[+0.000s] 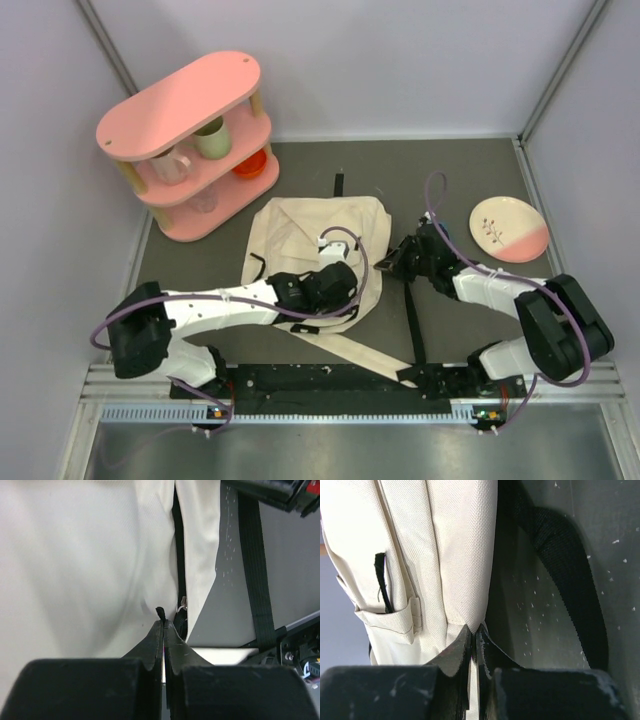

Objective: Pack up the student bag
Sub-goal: Zip the student bag at the center of the board.

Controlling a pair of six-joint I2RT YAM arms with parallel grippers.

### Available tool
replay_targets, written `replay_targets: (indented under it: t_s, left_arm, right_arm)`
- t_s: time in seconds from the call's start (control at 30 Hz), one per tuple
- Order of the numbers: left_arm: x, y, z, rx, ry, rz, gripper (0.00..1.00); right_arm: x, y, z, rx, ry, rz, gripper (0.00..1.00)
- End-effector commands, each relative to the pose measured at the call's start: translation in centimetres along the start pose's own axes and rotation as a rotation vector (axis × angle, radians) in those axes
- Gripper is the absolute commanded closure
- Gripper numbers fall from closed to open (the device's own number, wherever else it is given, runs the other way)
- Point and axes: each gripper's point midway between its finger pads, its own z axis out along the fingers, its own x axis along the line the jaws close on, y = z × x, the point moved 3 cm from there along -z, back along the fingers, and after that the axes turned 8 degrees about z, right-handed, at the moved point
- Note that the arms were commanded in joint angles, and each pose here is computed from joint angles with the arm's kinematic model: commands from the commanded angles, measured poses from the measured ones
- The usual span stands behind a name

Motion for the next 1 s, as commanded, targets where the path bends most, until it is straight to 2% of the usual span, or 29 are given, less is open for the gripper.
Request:
replay_targets:
  t_s: [0.0,0.3,0.33,0.37,0.4,0.43,0.47,0.5,0.57,0.73,0.97]
  left_arm:
    - [1.3,-1.2,-2.2,0.009,0.025,-0.026,1.0]
    - [2.5,-2.3,-3.8,0.008,0.023,-0.03,1.0]
    - [2.3,-2.1,-3.8,0.003,0.018,-0.023,1.0]
    - [1.7,-1.5,-3.8,-0.009,0.005,-0.02,1.0]
    - [1.5,-1.2,-3.7,-0.015,0.001,-0.013,0.93]
    - [1.2,-0.8,-3.7,-0.025,-0.002,-0.003,0.81]
    - [0.7,0.0,-3.8,-0.049,-0.001,-0.003,0.58]
    - [0.5,0.5,-3.8,-0.063,0.0,0.0,0.42]
    - [-0.2,1.9,-3.7,-0.109,-0.002,-0.01,0.22]
    - [-1.8,3.0,-2.9,-0.109,-0.01,-0.074,0.07]
    - [-1.7,1.1,-1.1,-0.019,-0.019,-0.233,0.03]
  right_arm:
    - [2.8,3.3,0.5,-0.147,0.098,0.015,1.0]
    - [3.5,2.8,-0.2,-0.105,0.124,-0.034,0.99]
    - [3.5,2.8,-0.5,-0.106,0.12,-0.046,0.94]
    - [3.1,2.6,-0.9,-0.101,0.104,-0.065,0.81]
    - [3.6,2.7,-1.6,-0.112,0.121,-0.079,0.73]
    - [3.6,2.7,-2.0,-0.116,0.122,-0.09,0.64]
    - [3.5,2.6,-2.3,-0.116,0.118,-0.11,0.6]
    - [3.7,2.6,-3.0,-0.12,0.123,-0.117,0.59]
    - [3.5,2.3,-3.5,-0.114,0.117,-0.14,0.55]
    - [3.4,1.9,-5.0,-0.112,0.118,-0.155,0.54]
    - [3.1,1.4,-6.2,-0.118,0.127,-0.173,0.53]
